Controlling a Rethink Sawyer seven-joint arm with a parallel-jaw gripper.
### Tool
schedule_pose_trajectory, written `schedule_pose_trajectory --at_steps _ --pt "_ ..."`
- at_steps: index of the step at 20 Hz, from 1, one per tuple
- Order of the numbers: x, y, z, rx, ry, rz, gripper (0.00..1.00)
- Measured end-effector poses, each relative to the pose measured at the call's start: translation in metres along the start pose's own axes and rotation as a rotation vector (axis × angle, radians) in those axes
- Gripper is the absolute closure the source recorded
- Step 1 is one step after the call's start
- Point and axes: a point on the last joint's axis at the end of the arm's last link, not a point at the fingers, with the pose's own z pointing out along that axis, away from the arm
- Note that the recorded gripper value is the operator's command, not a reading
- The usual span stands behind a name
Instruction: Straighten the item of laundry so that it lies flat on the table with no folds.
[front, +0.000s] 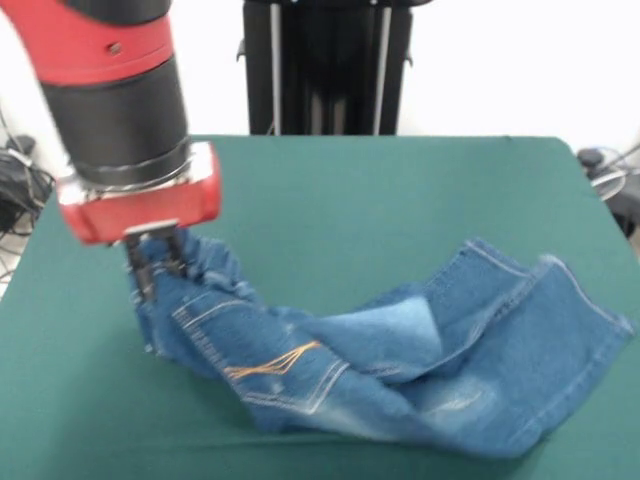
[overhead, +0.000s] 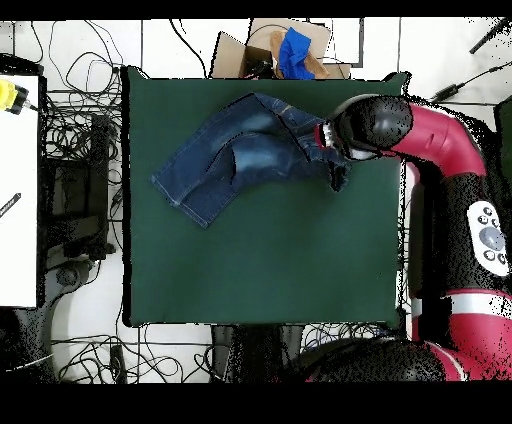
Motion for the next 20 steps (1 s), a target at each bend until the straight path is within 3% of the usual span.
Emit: schedule_pose_trajectory --at_steps 6,16,17,20 --pt "-0.007 -0.025 0.013 0.010 0.002 -0.045 1.00" --pt "-0.008 -0.027 0.015 0.010 0.000 -0.045 1.00" --pt "-0.007 -0.024 0.012 0.010 0.003 -0.050 0.00" --pt "-0.006 -0.022 0.010 0.010 0.004 -0.052 0.00"
